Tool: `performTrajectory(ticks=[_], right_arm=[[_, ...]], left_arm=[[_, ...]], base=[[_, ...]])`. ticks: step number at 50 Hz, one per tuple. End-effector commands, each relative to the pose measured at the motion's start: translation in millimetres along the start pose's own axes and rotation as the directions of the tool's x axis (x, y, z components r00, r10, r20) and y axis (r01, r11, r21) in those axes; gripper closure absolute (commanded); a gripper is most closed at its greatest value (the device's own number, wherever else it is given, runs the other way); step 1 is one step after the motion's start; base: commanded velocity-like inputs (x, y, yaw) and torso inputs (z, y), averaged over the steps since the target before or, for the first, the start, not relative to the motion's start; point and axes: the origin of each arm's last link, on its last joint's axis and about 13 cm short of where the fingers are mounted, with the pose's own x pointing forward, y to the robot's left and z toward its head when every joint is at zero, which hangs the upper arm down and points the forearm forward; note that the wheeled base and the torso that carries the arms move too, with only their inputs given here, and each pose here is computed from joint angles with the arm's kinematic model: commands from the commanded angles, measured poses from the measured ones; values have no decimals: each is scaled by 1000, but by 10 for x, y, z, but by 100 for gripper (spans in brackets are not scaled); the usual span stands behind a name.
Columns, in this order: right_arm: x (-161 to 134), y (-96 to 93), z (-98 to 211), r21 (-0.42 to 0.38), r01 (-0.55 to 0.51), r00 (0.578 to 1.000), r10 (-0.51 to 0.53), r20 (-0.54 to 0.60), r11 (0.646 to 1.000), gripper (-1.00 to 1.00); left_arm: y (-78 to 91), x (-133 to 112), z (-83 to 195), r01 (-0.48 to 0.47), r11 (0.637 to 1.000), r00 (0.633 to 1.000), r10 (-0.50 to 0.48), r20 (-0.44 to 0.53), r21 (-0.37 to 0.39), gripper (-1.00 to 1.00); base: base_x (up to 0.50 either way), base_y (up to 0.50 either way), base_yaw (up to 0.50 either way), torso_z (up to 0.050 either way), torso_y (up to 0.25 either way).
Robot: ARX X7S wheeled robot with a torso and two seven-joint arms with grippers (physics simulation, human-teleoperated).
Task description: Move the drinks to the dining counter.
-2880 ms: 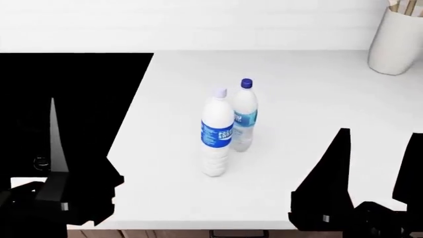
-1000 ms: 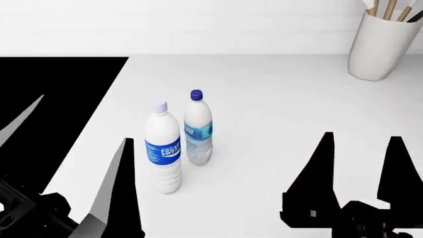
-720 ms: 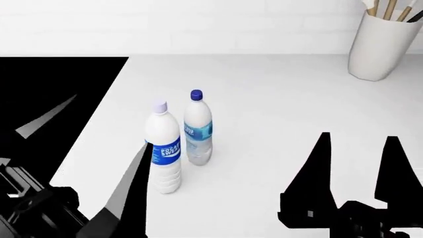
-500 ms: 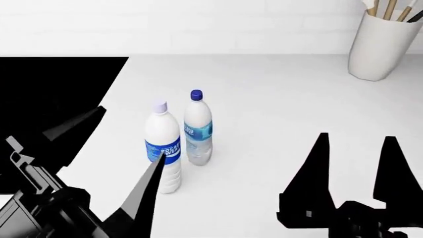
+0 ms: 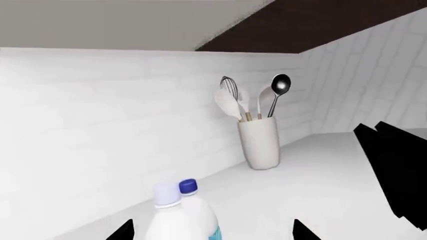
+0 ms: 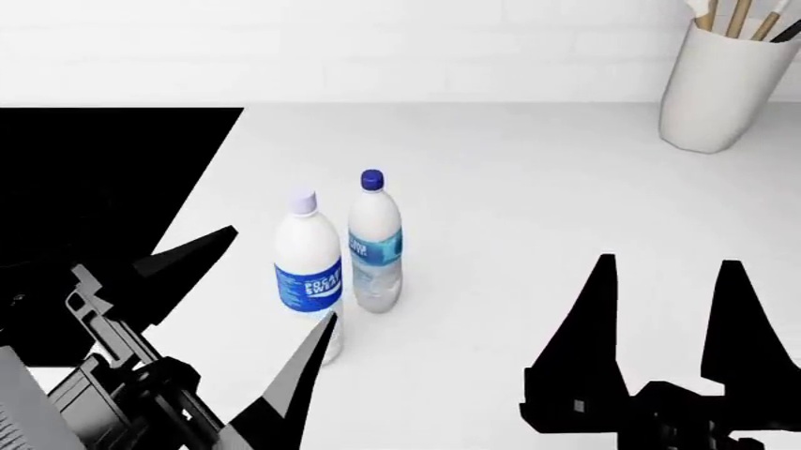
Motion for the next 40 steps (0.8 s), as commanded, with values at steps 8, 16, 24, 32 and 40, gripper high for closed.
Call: performTrajectory(ticks=[8, 16, 24, 32, 40], right_arm=[[-12, 5, -9, 2, -2, 1000, 2, -4, 1000, -100], [-15, 9, -16, 3, -4, 1000, 4, -7, 1000, -100], [-27, 12, -27, 3, -6, 1000, 6, -11, 1000, -100], [-24, 13, -25, 4, -7, 1000, 7, -11, 1000, -100], [-17, 13, -24, 4, -7, 1000, 7, -10, 1000, -100]], left_arm=[[8, 69, -147, -9, 1000, 998, 8, -59, -4, -100], [9, 108, -233, -30, 999, 995, 31, -97, 11, -100], [0, 142, -273, -32, 999, 992, 34, -118, 18, -100], [8, 186, -333, -67, 997, 987, 70, -142, 26, -100], [1, 201, -350, -76, 997, 985, 80, -152, 29, -100]], base=[[0, 0, 0, 0, 0], [0, 0, 0, 0, 0], [0, 0, 0, 0, 0], [0, 0, 0, 0, 0], [0, 0, 0, 0, 0]])
